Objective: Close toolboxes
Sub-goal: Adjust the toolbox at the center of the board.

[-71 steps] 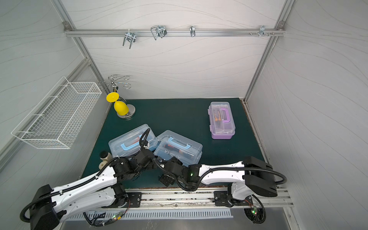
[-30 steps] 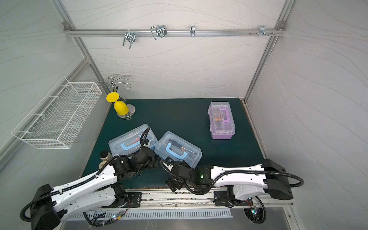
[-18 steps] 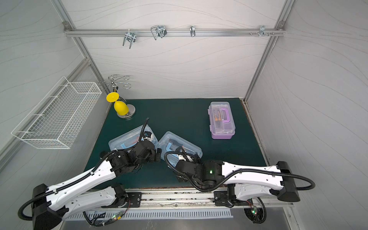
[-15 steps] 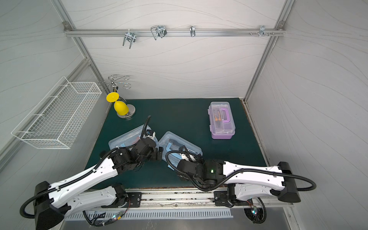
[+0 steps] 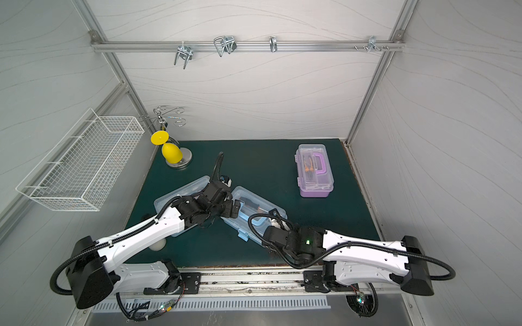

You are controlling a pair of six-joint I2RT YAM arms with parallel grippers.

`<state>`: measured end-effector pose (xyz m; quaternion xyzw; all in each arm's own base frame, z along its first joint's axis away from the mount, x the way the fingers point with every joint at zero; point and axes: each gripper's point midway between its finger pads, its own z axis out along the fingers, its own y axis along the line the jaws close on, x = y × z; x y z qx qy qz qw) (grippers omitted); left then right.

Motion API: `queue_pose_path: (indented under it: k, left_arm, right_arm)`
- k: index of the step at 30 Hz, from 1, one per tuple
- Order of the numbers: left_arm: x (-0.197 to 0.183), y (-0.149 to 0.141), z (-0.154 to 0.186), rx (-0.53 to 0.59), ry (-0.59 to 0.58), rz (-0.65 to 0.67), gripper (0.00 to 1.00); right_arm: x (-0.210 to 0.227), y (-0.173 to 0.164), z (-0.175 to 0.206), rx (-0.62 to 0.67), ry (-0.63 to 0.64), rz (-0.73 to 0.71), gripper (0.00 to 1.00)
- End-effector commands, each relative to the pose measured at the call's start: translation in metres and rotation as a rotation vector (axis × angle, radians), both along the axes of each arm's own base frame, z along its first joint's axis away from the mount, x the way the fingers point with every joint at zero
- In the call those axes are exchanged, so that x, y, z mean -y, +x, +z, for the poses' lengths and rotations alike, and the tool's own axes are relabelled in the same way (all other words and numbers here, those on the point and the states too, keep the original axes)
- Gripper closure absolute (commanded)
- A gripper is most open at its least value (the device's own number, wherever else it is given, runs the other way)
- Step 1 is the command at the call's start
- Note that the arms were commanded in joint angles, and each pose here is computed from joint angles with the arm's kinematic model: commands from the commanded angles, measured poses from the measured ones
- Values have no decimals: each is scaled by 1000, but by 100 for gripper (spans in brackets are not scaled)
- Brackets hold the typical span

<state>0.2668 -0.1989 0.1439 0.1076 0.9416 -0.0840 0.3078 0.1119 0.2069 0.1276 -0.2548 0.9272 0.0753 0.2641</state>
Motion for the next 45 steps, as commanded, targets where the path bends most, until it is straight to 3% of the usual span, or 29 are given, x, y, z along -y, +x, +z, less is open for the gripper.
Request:
queue_pose_path:
  k: [1,12,22,37,45]
  left_arm:
    - [17,15,15,37,-38,-30,1]
    - [18,15,-11,-23,-2,-26,1]
    - [20,5,-23,-67,-37,-29,1]
    - [28,-5,-29,-89,-30,-52,1]
    - [21,-3,-20,-67,39,-51,1]
  right_arm:
    - [-4,4,-5,-31,28,-36,1]
    - [20,47,-8,-36,21,-200,1]
    - [35,93,-1,-33,34,-274,4]
    - [24,172,9,-42,114,-300,8]
    - [18,193,1,-80,117,-303,9]
